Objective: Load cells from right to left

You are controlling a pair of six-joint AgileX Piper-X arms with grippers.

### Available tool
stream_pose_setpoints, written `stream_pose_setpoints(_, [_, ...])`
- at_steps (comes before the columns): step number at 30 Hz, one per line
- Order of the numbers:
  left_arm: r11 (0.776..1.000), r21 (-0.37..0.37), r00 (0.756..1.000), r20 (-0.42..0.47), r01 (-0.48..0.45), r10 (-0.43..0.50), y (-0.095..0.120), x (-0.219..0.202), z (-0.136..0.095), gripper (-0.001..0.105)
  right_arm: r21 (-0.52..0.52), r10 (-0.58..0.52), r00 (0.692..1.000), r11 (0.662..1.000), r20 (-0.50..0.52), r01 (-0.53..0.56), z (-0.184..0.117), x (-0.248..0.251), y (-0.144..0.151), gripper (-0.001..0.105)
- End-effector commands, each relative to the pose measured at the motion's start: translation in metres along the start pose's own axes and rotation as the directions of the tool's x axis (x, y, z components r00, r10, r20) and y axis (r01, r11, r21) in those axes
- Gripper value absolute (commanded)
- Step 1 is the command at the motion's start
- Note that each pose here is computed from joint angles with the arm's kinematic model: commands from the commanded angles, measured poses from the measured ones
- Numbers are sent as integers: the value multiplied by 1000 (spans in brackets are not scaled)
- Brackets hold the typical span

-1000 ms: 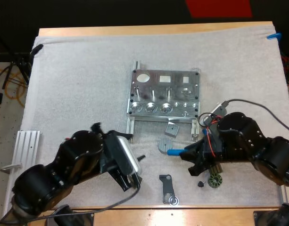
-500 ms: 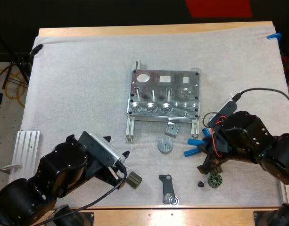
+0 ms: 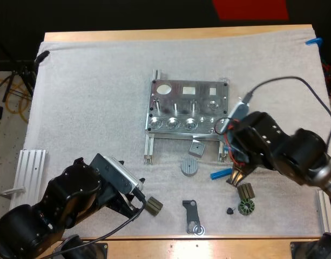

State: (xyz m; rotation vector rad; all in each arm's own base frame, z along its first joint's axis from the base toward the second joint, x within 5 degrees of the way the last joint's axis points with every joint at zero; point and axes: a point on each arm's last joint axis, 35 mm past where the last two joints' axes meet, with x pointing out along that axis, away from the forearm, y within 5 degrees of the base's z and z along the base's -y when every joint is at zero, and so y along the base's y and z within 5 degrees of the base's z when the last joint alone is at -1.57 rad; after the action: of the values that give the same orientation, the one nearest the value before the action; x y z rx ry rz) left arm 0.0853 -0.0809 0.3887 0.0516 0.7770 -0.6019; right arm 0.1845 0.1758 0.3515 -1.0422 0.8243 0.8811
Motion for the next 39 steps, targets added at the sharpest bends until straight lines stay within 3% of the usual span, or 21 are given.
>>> stream_pose_setpoints(1, [1000, 2, 1000, 10, -17, 17, 0, -2, 1, 57, -48, -43, 999, 998, -19, 42, 6, 0, -6, 1])
stream_pose_setpoints(8, [999, 32, 1000, 10, -17, 17, 0, -2, 1, 57, -280, -69, 995, 959, -77, 44, 25, 23, -17, 1])
stream_pose_setpoints(13, [999, 40, 1000, 10, -17, 17, 0, -2, 1, 57, -475, -157, 973, 878, -171, 58, 35, 50, -24, 1])
stream_pose_setpoints(16, [999, 45, 1000, 10, -17, 17, 0, -2, 1, 57, -548, -185, 969, 833, -162, 68, 41, 63, -28, 1])
stream_pose_setpoints(19, [998, 65, 1000, 10, -17, 17, 0, -2, 1, 57, -566, -196, 969, 820, -150, 79, 45, 73, -33, 1])
stream_pose_setpoints(23, [998, 65, 1000, 10, -17, 17, 0, -2, 1, 57, -565, -185, 967, 823, -173, 56, 41, 84, -39, 1])
stream_pose_setpoints(33, [998, 67, 1000, 9, -15, 15, 0, -2, 1, 57, -478, -105, 981, 878, -165, 13, 20, 95, -66, 0])
stream_pose_setpoints(39, [997, 69, 1000, 9, -15, 15, 0, -2, 1, 57, -463, -66, 985, 886, -158, -15, 16, 105, -70, 0])
